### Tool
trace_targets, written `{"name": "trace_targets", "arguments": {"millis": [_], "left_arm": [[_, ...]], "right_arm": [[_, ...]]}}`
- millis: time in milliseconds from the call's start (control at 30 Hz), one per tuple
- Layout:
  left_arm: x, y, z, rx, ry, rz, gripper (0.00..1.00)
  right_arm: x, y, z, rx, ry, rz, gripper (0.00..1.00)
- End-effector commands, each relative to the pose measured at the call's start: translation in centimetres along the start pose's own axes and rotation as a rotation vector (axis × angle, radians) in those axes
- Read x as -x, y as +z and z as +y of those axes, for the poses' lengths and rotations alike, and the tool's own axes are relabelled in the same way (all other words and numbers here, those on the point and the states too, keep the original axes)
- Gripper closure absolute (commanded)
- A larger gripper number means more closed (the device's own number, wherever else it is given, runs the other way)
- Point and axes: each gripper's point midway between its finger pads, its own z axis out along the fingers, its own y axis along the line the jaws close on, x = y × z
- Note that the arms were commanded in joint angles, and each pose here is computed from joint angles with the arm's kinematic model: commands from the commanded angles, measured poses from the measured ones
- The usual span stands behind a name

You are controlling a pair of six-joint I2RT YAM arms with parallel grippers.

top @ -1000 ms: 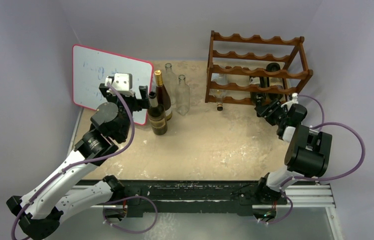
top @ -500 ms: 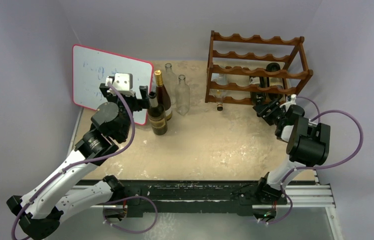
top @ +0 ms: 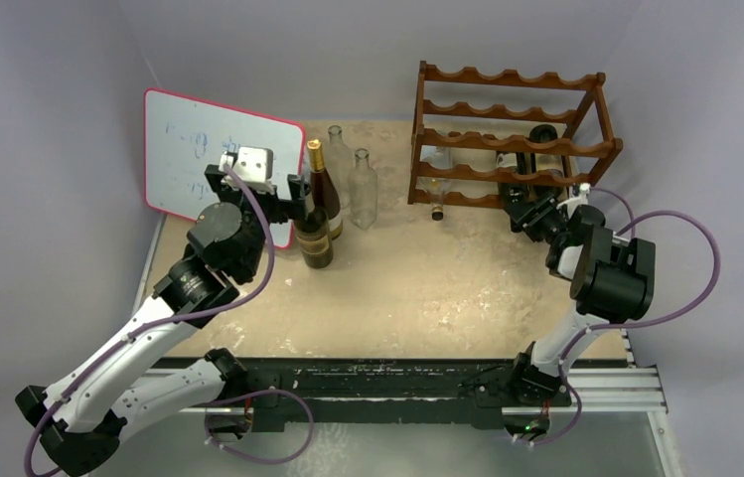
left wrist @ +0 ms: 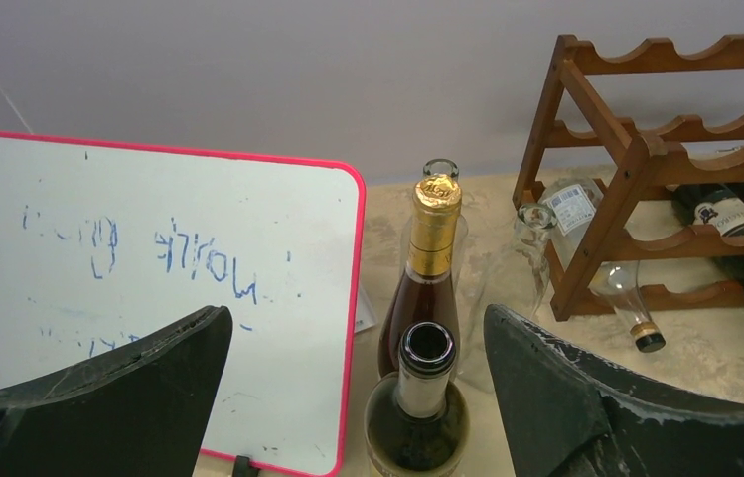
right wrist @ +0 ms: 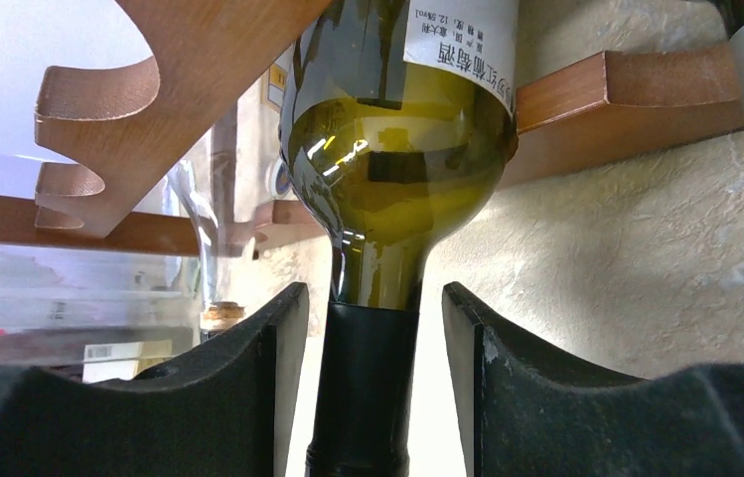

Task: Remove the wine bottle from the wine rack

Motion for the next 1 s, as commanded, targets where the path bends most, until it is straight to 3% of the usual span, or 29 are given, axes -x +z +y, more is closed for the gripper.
{"name": "trace_targets", "arguments": {"millis": [0,167,467,767,900,967], "left_arm": [[1.4,0.0,-0.2,-0.019,-0.041,-0.061,0.02],[1.6,0.0,0.1,0.005,-0.064,-0.076,0.02],[1.4,-0.1,0.1,0.001,-0.067,-0.086,0.00],[1.5,-0.1,0.0,-0.007,-0.068,-0.088,0.02],[1.6,0.0,0.0,-0.007,-0.071,-0.088,0.02],[1.5,0.0,-0.1,-0.010,-0.070,-0.085,0.02]], "right_arm": [[1.0,0.4,1.8,0.076,-0.040,-0.021,0.46],[0.9,0.4,2.0,0.087,-0.043,-0.015,0.50],[0.0,-0.7,2.7,0.099,-0.035,0.009,0.75],[-0.8,-2.8,4.2,0.102,-0.050,0.012,0.87],[-0.9,-4.3,4.6,0.056,-0.059,0.011,1.00],[-1.0,-5.1,5.0,0.038,-0.071,0.011,1.00]]}}
